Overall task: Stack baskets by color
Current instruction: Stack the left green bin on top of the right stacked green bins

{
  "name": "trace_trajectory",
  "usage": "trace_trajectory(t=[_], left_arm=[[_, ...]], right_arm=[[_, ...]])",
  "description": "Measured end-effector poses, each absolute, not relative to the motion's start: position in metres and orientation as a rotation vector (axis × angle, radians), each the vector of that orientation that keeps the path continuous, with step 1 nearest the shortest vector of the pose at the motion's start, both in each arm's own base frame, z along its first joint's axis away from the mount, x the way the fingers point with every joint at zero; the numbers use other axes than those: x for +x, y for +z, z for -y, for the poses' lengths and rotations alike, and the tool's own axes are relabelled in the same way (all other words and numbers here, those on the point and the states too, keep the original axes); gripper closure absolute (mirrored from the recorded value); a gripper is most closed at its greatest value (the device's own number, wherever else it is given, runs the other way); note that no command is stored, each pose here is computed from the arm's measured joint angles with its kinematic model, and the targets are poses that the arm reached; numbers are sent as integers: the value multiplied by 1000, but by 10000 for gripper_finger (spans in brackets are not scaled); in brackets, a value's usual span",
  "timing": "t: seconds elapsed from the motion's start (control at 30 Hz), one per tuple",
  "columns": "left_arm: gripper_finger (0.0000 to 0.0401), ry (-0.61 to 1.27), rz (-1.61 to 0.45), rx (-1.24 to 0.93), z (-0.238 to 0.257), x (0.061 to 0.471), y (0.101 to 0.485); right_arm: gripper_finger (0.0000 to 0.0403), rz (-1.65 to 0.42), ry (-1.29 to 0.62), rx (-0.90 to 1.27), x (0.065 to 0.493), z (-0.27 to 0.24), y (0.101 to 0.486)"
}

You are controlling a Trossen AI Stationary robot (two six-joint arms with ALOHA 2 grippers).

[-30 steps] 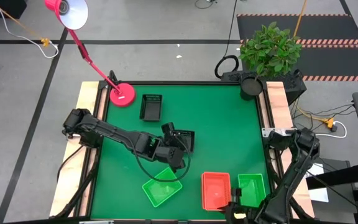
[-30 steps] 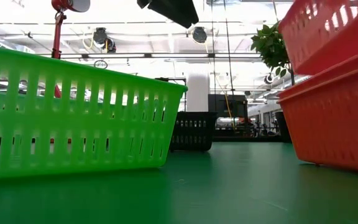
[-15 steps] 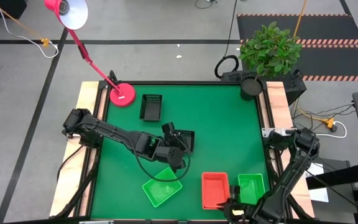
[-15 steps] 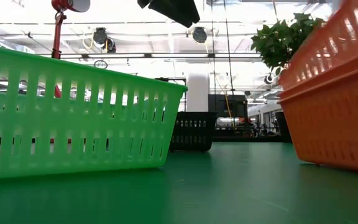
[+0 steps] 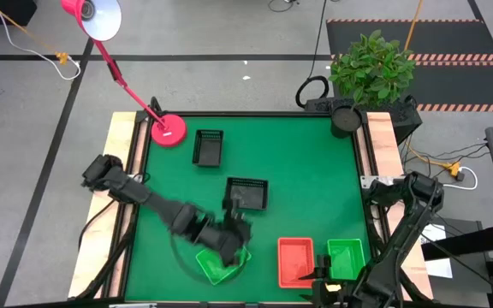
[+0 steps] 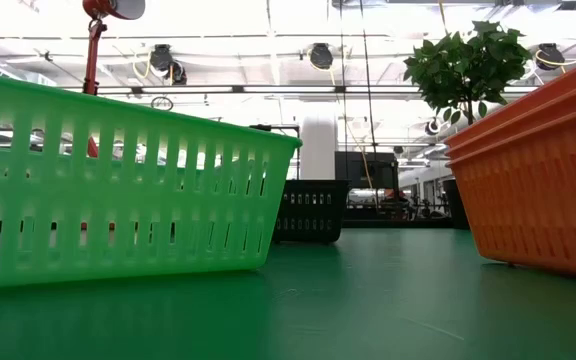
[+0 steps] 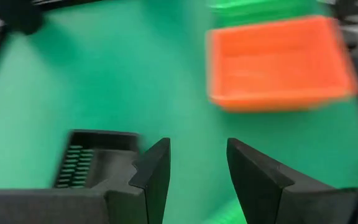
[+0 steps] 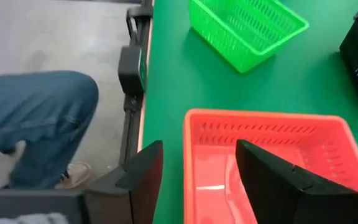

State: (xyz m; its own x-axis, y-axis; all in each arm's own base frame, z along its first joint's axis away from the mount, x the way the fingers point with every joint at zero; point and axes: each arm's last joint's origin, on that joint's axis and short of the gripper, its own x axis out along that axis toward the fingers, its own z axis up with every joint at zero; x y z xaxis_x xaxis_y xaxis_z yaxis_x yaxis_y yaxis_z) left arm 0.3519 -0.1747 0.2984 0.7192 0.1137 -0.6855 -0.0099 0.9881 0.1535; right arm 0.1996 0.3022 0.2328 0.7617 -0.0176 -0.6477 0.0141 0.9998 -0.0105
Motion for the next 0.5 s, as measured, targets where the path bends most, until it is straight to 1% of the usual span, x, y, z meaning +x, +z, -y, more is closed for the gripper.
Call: trace_trajectory(t=[0.1,0.23,0.33,0.5], left_arm=[[240,-24,-790,200,207,331,293],[240,-118,-858,285,242,297,287],[240,-138,-922,296,257,277,278],[240,-141,-995,300,266,256,253]], right_arm=[[196,-685,-4,25,197,-297,246],[199,-661,16,46,194,-294,259],[203,-652,25,50,194,-294,261],[203,-642,34,48,195,-295,262]])
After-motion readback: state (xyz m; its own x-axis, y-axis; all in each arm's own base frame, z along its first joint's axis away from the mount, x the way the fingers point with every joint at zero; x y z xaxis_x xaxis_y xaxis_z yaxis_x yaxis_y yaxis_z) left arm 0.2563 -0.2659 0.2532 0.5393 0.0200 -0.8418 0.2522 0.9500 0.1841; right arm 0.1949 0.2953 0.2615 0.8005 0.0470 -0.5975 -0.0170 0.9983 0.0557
